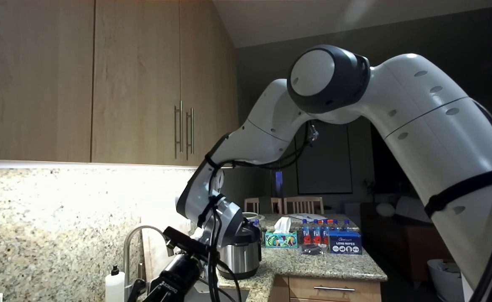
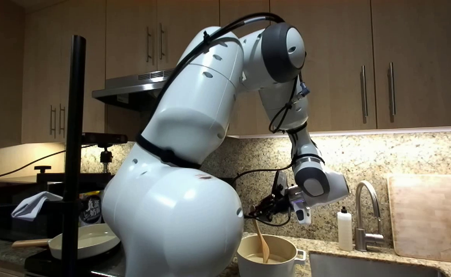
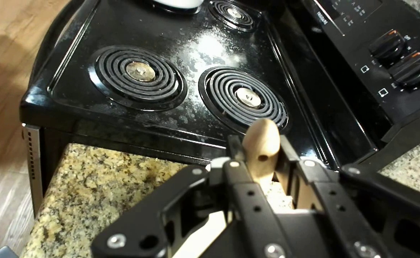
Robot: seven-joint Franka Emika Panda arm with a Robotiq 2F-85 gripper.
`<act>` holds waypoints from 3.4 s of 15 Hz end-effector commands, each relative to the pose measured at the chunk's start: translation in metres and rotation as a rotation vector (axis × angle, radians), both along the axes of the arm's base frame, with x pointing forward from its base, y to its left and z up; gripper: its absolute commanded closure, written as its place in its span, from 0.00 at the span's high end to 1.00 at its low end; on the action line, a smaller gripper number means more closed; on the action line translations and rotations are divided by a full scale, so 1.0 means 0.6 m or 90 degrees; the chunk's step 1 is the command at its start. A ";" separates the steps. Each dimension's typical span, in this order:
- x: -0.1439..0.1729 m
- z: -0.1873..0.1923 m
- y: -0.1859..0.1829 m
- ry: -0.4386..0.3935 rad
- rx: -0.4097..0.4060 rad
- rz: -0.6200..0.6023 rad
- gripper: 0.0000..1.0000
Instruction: Use the spatula to stir the pot
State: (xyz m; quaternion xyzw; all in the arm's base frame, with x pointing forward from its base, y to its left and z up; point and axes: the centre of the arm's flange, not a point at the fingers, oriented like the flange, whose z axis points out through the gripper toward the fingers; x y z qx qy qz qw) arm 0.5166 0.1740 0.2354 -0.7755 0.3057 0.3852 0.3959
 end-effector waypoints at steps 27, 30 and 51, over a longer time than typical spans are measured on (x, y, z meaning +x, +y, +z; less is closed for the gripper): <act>0.004 0.098 0.032 -0.077 -0.146 -0.071 0.08; 0.029 0.082 0.055 -0.065 -0.157 -0.030 0.09; 0.075 0.047 0.103 -0.004 -0.173 0.076 0.09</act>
